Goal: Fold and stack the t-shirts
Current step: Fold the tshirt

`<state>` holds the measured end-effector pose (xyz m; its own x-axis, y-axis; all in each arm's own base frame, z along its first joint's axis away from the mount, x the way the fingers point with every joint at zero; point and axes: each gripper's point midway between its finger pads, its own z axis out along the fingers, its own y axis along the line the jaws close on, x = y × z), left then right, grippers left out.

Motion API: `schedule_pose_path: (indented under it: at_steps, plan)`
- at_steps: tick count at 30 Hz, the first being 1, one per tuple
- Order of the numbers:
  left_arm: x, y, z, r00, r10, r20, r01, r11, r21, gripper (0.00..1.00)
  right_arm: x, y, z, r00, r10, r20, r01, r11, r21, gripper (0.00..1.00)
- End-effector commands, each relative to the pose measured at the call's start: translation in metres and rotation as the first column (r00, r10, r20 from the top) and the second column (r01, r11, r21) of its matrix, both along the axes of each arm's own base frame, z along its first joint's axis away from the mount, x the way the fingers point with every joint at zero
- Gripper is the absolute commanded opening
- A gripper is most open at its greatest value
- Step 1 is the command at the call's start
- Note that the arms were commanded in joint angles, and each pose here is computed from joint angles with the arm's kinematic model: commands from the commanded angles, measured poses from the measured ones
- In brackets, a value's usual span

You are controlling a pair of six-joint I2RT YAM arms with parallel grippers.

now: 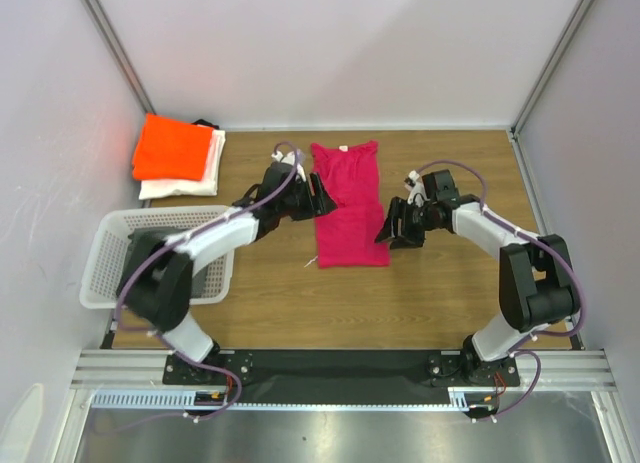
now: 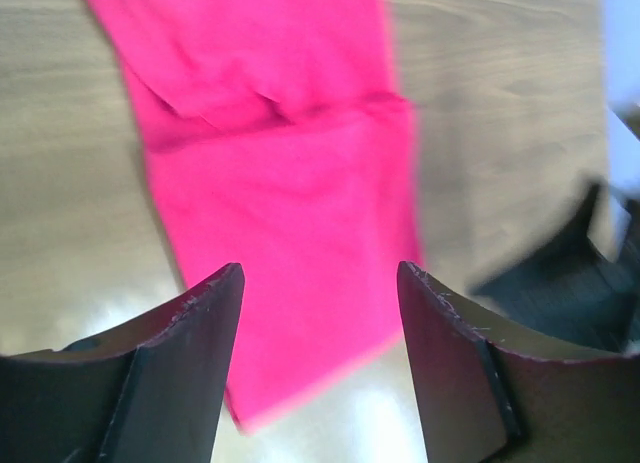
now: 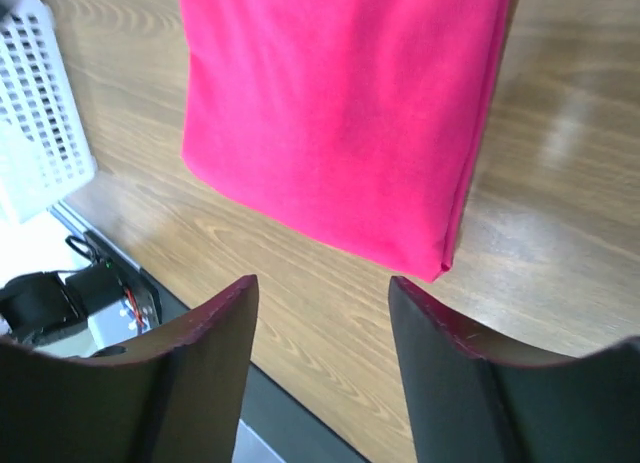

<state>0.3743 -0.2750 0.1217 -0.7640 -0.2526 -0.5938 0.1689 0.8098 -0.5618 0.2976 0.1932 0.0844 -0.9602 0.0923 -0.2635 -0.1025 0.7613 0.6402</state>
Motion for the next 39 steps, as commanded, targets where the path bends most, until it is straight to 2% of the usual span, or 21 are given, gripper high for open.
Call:
schedule_pose_path:
  at_steps: [1, 5, 9, 15, 25, 30, 34, 37, 38, 39]
  plan:
    - [-0.039, 0.02, -0.01, 0.999, 0.039, -0.014, -0.038, 0.995, 0.088, 0.69, 0.003, -0.011, -0.008, 0.999, -0.032, 0.003, 0.032, 0.999, -0.031, 0.63]
    - [-0.075, 0.02, -0.034, 0.992, 0.096, -0.079, -0.091, 0.993, 0.071, 0.71, 0.0, -0.015, -0.021, 0.998, -0.057, 0.015, 0.058, 0.998, -0.033, 0.68]
    - [-0.086, 0.016, -0.038, 0.981, 0.15, -0.126, -0.142, 0.988, 0.068, 0.73, -0.005, -0.016, -0.03, 0.998, -0.071, 0.0, 0.071, 0.997, -0.029, 0.69]
    - [-0.09, 0.013, -0.06, 0.972, 0.153, -0.18, -0.135, 0.985, 0.111, 0.67, -0.001, -0.018, -0.045, 0.992, -0.126, 0.008, 0.126, 0.992, -0.029, 0.59]
    - [-0.1, 0.008, -0.08, 0.959, 0.167, -0.227, -0.158, 0.986, 0.058, 0.64, -0.009, -0.019, -0.064, 0.996, -0.084, -0.034, 0.082, 0.995, -0.05, 0.55]
    - [-0.101, 0.004, -0.084, 0.96, 0.159, -0.231, -0.154, 0.987, 0.038, 0.63, -0.014, -0.017, -0.067, 0.996, -0.076, -0.057, 0.073, 0.996, -0.044, 0.45]
    - [-0.1, 0.003, -0.089, 0.96, 0.158, -0.231, -0.154, 0.987, 0.038, 0.58, -0.021, -0.015, -0.069, 0.996, -0.068, -0.062, 0.066, 0.997, -0.044, 0.42]
    - [-0.101, 0.003, -0.096, 0.957, 0.158, -0.243, -0.152, 0.987, 0.045, 0.49, -0.025, -0.012, -0.072, 0.995, -0.058, -0.075, 0.055, 0.998, -0.044, 0.27]
    - [-0.101, 0.004, -0.097, 0.957, 0.16, -0.242, -0.153, 0.987, 0.048, 0.38, -0.026, -0.011, -0.073, 0.996, -0.055, -0.077, 0.052, 0.998, -0.044, 0.23]
    - [-0.101, 0.005, -0.098, 0.956, 0.164, -0.243, -0.156, 0.986, 0.051, 0.32, -0.027, -0.011, -0.074, 0.995, -0.057, -0.081, 0.054, 0.998, -0.044, 0.15]
